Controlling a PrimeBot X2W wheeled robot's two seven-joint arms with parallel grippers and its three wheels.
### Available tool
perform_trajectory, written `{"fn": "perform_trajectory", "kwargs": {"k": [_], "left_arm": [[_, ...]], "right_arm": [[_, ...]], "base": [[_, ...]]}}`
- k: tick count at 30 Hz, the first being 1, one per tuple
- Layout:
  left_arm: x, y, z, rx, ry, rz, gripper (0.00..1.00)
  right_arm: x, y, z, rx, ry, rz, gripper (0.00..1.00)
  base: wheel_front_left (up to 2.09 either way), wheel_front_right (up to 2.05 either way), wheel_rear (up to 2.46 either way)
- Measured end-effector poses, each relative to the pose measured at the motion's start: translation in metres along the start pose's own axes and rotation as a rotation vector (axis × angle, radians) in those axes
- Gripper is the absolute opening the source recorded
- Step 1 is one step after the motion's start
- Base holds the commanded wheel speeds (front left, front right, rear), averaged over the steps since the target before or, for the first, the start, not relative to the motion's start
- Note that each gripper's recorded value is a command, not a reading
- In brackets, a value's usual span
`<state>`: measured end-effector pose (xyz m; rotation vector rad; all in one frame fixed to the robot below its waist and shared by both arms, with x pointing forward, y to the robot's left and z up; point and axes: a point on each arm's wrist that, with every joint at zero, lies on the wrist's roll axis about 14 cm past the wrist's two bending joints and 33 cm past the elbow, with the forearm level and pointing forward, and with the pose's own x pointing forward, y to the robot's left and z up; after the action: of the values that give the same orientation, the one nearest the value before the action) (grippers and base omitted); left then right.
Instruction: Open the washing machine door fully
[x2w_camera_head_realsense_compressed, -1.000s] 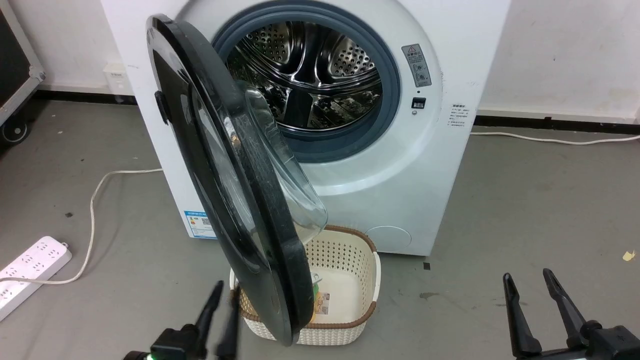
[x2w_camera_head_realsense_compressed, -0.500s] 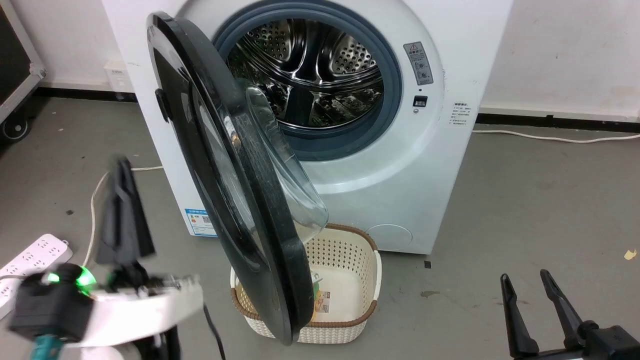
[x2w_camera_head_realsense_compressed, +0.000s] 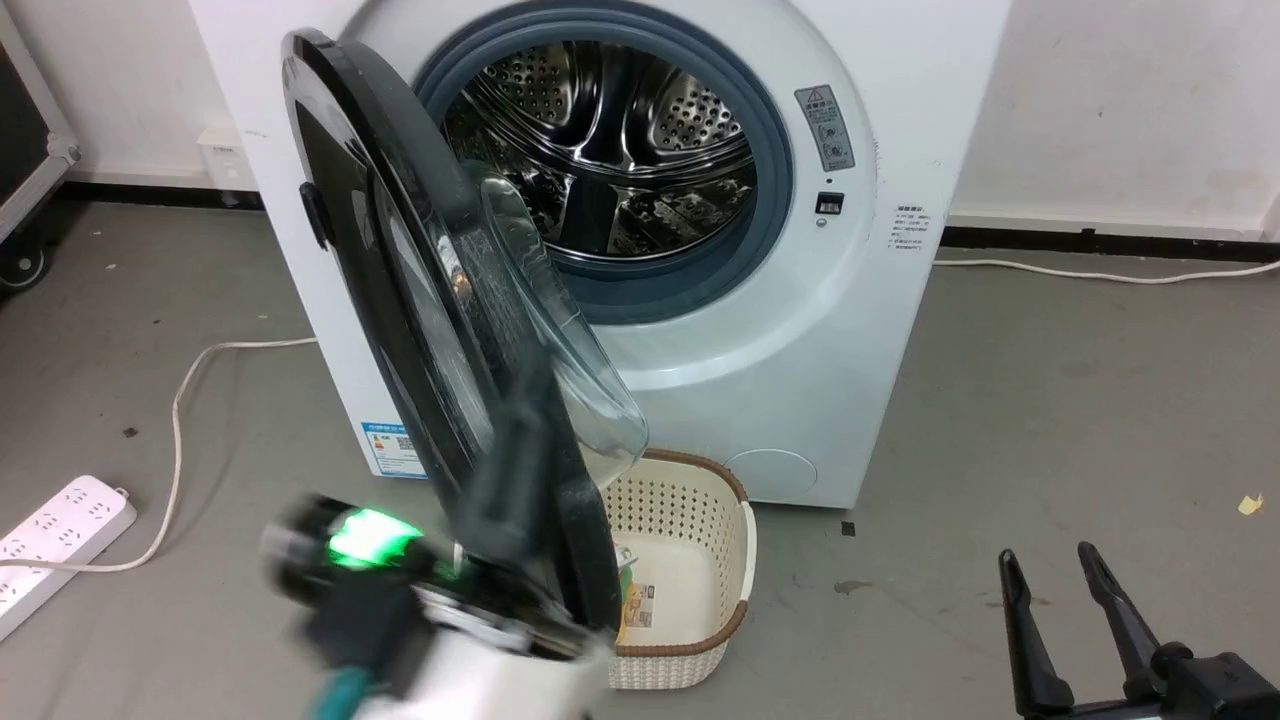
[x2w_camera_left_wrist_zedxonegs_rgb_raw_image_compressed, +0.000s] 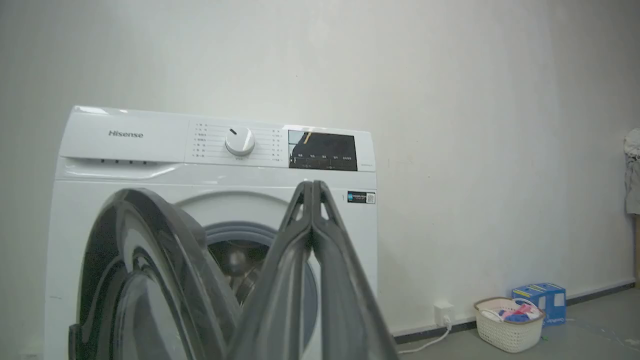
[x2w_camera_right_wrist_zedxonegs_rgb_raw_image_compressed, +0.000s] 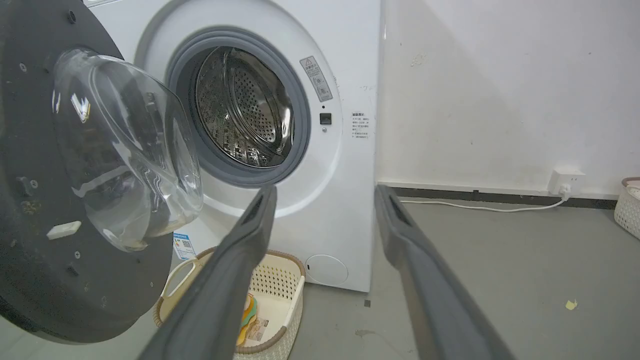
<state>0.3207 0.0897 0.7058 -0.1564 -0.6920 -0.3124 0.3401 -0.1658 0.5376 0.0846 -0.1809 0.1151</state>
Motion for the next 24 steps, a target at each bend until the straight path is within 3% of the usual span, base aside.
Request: {"fn": "perform_trajectory", "kwargs": {"k": [7, 16, 24], "left_arm": [[-0.036, -0.026, -0.088, -0.142, 0.327, -0.015, 0.00], [-0.087, -0.026, -0.162, -0.179, 0.618, 0.030, 0.00], [-0.097, 0.004, -0.173, -0.126, 0.645, 0.121, 0.00]], "right_arm": [[-0.001, 0.000, -0.005, 0.012, 0.017, -0.003, 1.00], [-0.002, -0.002, -0.012, 0.024, 0.036, -0.011, 1.00], [0.003, 0.006, -0.019, 0.037, 0.056, 0.012, 1.00]], "base": [[0.00, 0.00, 0.00], [0.00, 0.00, 0.00], [0.00, 0.00, 0.00]]}}
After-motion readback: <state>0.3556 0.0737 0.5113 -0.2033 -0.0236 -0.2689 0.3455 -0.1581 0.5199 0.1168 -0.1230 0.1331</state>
